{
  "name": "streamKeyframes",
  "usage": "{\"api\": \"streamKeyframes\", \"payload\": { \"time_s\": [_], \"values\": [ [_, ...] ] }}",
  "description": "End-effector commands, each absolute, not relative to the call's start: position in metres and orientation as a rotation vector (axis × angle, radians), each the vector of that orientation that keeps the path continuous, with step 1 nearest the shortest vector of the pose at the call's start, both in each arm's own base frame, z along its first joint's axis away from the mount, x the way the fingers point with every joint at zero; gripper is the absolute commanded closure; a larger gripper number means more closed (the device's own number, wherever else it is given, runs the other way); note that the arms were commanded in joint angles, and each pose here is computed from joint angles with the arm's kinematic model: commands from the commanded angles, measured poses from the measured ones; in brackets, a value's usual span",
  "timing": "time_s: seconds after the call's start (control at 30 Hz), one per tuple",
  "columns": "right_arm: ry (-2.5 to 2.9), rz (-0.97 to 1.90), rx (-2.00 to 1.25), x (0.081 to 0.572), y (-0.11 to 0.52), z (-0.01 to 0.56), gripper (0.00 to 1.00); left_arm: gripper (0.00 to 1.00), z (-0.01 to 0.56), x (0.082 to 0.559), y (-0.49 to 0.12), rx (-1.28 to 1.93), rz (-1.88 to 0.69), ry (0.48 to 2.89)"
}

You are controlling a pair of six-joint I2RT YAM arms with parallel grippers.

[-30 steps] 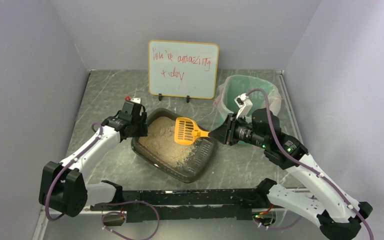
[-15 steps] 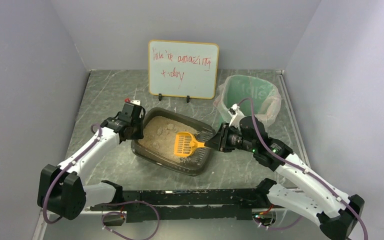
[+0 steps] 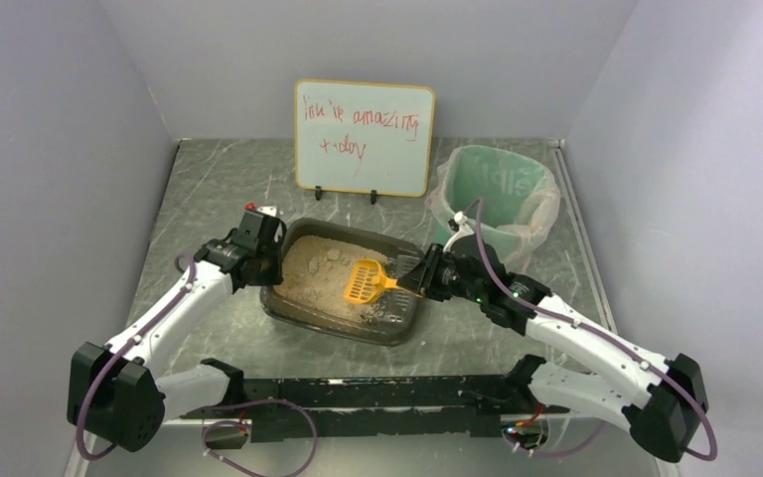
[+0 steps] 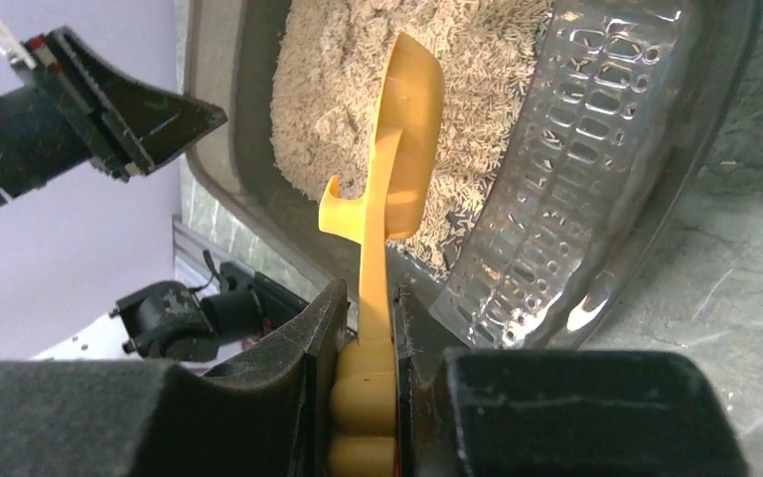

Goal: Clean the litter box

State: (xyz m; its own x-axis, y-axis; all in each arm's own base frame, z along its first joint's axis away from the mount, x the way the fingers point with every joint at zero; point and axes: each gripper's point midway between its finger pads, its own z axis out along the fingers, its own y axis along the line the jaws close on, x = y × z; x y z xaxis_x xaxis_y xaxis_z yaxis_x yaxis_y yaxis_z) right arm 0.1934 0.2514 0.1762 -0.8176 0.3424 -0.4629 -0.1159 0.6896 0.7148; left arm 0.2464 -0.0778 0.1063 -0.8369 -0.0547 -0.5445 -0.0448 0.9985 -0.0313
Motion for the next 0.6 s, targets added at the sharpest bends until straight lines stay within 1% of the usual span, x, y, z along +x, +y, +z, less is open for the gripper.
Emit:
{"api": "streamKeyframes", "payload": {
  "time_s": [0.0, 0.2, 0.27, 0.43, 0.57],
  "values": [
    [2.231, 1.052, 0.328, 0.217, 0.257, 0.178, 1.0, 0.61, 0.126, 0.264, -0.09, -0.096, -0.107, 2.466],
    [2.24, 1.052, 0.417, 0.228, 0.265, 0.156, 1.0, 0.43, 0.123, 0.264, -0.092, -0.079, -0.102, 2.477],
    [2.229, 1.057, 0.447, 0.231, 0.267, 0.15, 1.0, 0.4, 0.123, 0.265, -0.091, -0.071, -0.084, 2.48],
    [2.188, 1.095, 0.489, 0.242, 0.276, 0.142, 1.0, 0.39, 0.12, 0.27, -0.087, -0.032, -0.029, 2.485],
    [2.159, 1.157, 0.51, 0.248, 0.287, 0.135, 1.0, 0.45, 0.115, 0.272, -0.089, -0.006, -0.028, 2.497]
  ]
}}
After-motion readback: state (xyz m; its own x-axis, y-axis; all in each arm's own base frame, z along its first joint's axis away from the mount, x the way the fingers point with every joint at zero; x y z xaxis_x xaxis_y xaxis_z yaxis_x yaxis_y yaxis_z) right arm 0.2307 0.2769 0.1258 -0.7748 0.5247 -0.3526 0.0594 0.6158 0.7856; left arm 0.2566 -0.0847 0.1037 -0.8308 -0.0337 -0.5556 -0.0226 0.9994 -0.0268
